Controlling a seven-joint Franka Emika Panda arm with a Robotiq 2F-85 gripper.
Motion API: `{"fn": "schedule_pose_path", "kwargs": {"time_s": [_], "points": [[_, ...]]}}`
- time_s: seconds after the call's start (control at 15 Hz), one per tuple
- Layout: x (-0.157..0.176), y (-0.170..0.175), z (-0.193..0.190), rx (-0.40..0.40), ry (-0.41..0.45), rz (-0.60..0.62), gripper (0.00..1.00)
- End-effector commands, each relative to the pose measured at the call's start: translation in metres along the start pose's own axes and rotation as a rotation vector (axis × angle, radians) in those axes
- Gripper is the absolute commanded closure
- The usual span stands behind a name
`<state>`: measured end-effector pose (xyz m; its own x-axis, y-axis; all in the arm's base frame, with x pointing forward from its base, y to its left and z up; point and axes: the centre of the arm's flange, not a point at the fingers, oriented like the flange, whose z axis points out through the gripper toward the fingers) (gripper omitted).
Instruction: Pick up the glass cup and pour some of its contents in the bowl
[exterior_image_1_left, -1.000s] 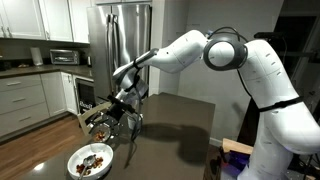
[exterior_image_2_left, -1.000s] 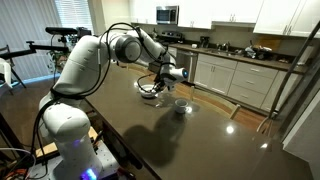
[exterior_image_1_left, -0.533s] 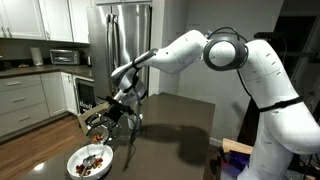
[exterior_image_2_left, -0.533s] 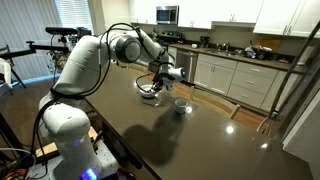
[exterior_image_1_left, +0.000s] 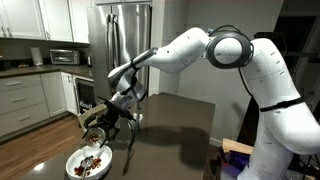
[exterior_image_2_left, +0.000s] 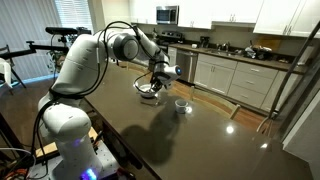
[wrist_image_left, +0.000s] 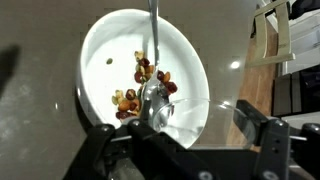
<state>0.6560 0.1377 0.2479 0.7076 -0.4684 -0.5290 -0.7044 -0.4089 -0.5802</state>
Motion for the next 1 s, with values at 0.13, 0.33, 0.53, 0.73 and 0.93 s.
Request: {"fn": "schedule_pose_path", "kwargs": {"time_s": [0.13,0.33,0.53,0.73,0.93], "points": [[-0.035,0.014,-0.005,0.034,0.100,-0.138,0.41],[-0.048,0.018,-0.003,0.022,0.106,-0.165,0.41],[-0.034,0.014,0.006,-0.005,0.068,-0.137,0.16],[-0.038,0.014,0.006,-0.006,0.062,-0.142,0.41],[-0.046,0.012,0.008,0.009,0.089,-0.182,0.41]]}}
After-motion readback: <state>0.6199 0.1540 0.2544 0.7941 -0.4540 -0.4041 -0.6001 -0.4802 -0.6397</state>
